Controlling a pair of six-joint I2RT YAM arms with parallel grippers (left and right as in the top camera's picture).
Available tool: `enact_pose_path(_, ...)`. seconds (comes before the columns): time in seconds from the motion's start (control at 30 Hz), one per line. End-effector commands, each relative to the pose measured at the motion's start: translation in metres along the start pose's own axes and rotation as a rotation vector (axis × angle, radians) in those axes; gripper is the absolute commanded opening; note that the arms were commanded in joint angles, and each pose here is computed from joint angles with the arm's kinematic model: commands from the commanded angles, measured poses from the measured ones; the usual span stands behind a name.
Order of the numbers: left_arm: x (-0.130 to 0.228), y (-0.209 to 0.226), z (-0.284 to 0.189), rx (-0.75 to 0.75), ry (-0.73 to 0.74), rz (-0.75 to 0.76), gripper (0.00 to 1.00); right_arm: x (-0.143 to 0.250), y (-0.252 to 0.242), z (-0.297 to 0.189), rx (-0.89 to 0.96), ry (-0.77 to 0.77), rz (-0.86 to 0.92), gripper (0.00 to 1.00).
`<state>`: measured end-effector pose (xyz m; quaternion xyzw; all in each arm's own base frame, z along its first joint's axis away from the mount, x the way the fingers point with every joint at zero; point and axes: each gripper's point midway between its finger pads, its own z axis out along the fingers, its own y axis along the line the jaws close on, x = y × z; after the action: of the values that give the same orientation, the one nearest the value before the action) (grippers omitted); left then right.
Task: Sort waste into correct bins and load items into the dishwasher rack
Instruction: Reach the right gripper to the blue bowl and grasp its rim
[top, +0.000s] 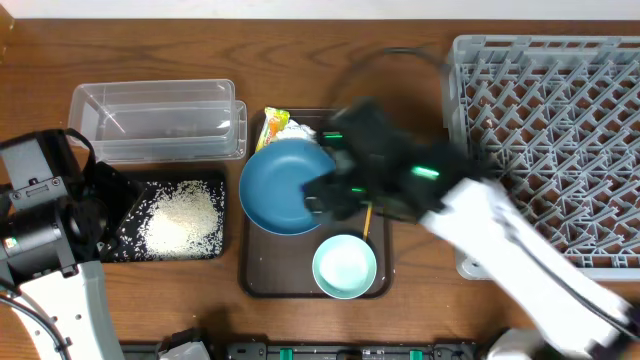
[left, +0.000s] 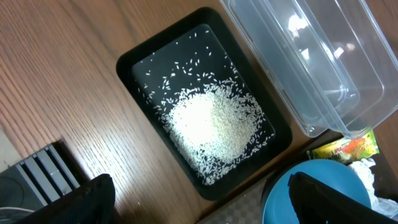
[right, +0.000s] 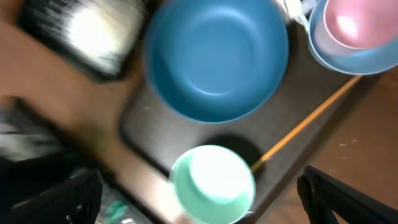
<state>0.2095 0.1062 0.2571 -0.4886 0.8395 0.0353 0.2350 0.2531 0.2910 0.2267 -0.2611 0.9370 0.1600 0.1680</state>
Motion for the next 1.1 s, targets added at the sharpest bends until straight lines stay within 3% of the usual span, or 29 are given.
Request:
enact_pose_path(0.0, -0.005, 0.002, -0.003, -0.011, -0.023, -0.016, 0.91, -0.017, -0.002, 0.035, 0.172, 0.012, -0.091, 0.99)
enact_pose_path(0.23, -0.005, 0.002, -0.003, -0.01, -0.023, -0.016, 0.92, -0.013, 0.034, 0.117, 0.132, 0.083, -0.157, 0.98)
enact_pose_path(0.57, -0.005, 0.002, -0.003, -0.011, -0.023, -0.016, 0.92, -0.001, 0.076, 0.187, 0.109, 0.078, -0.318, 0.85)
enact_pose_path(0.67, -0.005, 0.002, -0.003, -0.01, -0.023, -0.016, 0.92, 0.006, 0.079, 0.203, 0.112, 0.096, -0.33, 0.75)
enact_pose_path(0.83, -0.005, 0.002, -0.003, -0.01, -0.023, -0.016, 0.92, 0.015, 0.073, 0.22, 0.141, 0.13, -0.335, 0.73)
enact_pose_path(1.07, -0.005, 0.002, -0.003, -0.011, -0.023, -0.016, 0.92, 0.021, 0.069, 0.227, 0.15, 0.153, -0.328, 0.5)
